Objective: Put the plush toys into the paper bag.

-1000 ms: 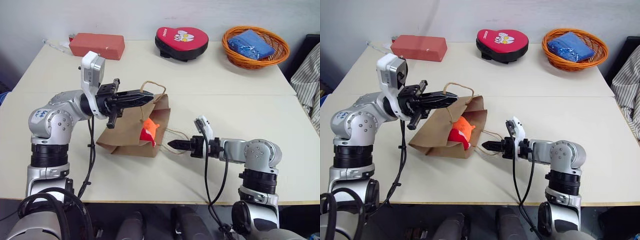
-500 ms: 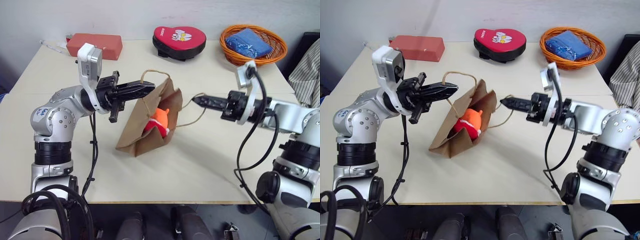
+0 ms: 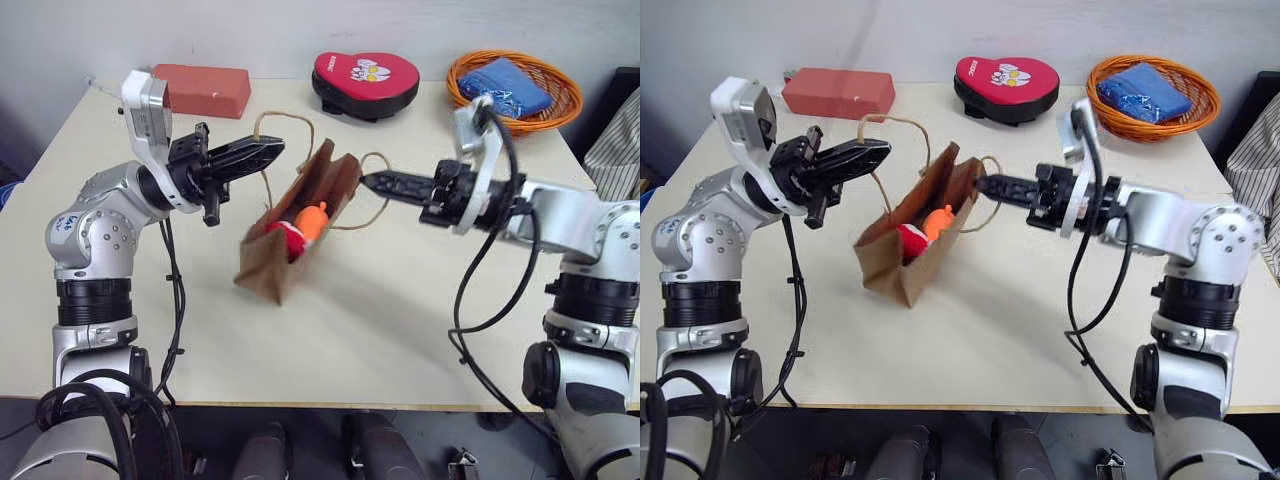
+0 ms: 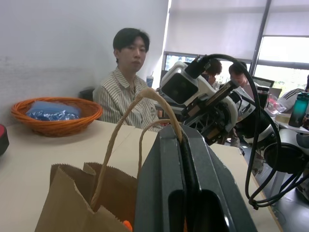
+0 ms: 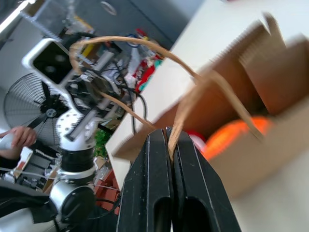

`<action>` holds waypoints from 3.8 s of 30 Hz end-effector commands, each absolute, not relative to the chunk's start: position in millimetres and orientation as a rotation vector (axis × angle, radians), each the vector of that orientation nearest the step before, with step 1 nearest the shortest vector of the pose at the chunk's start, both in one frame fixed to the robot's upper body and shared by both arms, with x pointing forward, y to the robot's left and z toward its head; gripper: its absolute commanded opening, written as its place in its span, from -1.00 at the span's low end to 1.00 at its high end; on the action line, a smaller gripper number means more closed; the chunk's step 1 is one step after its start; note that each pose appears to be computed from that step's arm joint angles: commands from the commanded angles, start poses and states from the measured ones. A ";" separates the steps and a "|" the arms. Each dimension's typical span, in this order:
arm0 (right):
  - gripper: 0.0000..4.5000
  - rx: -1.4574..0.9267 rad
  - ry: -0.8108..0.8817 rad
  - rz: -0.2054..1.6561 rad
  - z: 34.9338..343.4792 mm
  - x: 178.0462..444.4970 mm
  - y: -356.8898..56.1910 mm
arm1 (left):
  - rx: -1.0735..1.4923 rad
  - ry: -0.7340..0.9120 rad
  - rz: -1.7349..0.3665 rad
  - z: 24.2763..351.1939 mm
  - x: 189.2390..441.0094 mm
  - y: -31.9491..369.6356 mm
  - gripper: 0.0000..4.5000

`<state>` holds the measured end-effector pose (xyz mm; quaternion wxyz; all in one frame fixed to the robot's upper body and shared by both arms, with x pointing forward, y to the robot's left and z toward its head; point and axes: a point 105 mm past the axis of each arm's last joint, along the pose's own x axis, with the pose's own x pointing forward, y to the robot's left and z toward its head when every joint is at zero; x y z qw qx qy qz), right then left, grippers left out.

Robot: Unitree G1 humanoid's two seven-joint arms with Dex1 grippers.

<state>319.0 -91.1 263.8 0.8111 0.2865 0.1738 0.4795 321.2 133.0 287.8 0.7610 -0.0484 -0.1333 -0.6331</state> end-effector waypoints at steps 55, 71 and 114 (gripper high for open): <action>-0.98 -0.234 -0.334 1.321 199.7 297.2 1.1 | 0.020 -0.241 -0.708 196.6 284.2 125.1 1.00; -1.00 -0.259 -0.282 1.263 185.2 305.4 -13.6 | 0.049 -0.204 -0.678 187.2 295.0 141.3 -0.49; -1.00 -0.366 -0.075 0.994 166.1 231.3 -215.5 | 0.366 -0.052 -1.604 197.1 303.5 151.3 -0.30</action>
